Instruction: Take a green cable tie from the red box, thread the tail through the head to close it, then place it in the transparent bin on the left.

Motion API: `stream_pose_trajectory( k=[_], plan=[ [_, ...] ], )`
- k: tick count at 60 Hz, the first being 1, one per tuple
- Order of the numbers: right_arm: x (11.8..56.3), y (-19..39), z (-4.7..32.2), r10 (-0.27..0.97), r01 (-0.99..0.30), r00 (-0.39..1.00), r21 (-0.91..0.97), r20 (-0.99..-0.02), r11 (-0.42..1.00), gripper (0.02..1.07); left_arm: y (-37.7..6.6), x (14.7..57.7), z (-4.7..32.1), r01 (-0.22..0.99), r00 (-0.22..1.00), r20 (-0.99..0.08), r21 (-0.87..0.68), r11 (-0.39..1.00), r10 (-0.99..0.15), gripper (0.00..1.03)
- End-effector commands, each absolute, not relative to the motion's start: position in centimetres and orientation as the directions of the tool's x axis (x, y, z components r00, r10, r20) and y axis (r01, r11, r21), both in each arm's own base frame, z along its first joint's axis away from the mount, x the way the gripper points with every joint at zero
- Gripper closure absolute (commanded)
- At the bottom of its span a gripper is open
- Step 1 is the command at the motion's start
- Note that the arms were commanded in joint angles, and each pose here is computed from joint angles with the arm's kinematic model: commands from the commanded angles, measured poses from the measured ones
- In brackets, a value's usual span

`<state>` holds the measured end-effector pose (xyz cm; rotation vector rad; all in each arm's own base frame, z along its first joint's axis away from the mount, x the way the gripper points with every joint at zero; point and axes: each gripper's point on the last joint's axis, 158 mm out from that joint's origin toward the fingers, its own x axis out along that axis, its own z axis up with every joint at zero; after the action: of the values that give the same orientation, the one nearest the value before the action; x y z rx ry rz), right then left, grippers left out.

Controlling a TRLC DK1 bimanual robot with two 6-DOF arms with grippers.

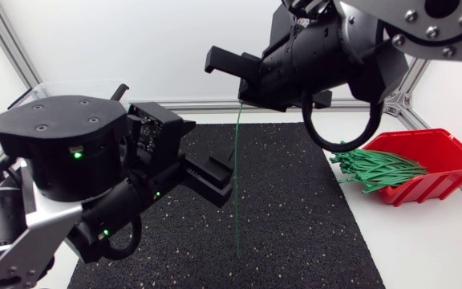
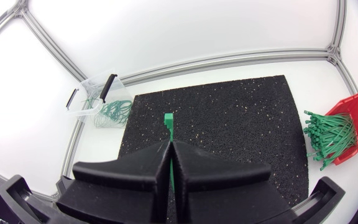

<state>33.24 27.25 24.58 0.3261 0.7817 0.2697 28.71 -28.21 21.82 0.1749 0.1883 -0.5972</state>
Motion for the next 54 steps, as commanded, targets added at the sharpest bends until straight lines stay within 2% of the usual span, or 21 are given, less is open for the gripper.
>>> stream_pose_trajectory(
  k=[1, 27, 38, 48, 54],
  plan=[
    [33.7, 27.6, 24.9, 0.340, -0.089, 0.696, 0.393, -0.633, 0.915, 1.01, -28.3, 28.0, 20.9, 0.585, 0.803, -0.232, 0.132, 0.801, -0.549, 0.09],
    [33.3, 28.3, 24.2, 0.325, -0.076, 0.692, 0.382, -0.644, 0.921, 1.01, -29.4, 28.6, 21.1, 0.587, 0.806, -0.193, 0.142, 0.797, -0.560, 0.10],
    [32.9, 28.4, 24.3, 0.326, -0.080, 0.691, 0.380, -0.645, 0.922, 1.01, -29.9, 29.6, 20.2, 0.567, 0.820, -0.206, 0.155, 0.809, -0.534, 0.14],
    [32.6, 28.4, 24.1, 0.316, -0.081, 0.695, 0.366, -0.646, 0.927, 1.01, -30.4, 30.0, 21.0, 0.541, 0.841, -0.154, 0.182, 0.821, -0.519, 0.20],
    [32.6, 28.4, 23.9, 0.313, -0.080, 0.693, 0.363, -0.650, 0.929, 1.01, -30.4, 30.4, 21.3, 0.517, 0.856, -0.131, 0.194, 0.834, -0.500, 0.21]
  ],
)
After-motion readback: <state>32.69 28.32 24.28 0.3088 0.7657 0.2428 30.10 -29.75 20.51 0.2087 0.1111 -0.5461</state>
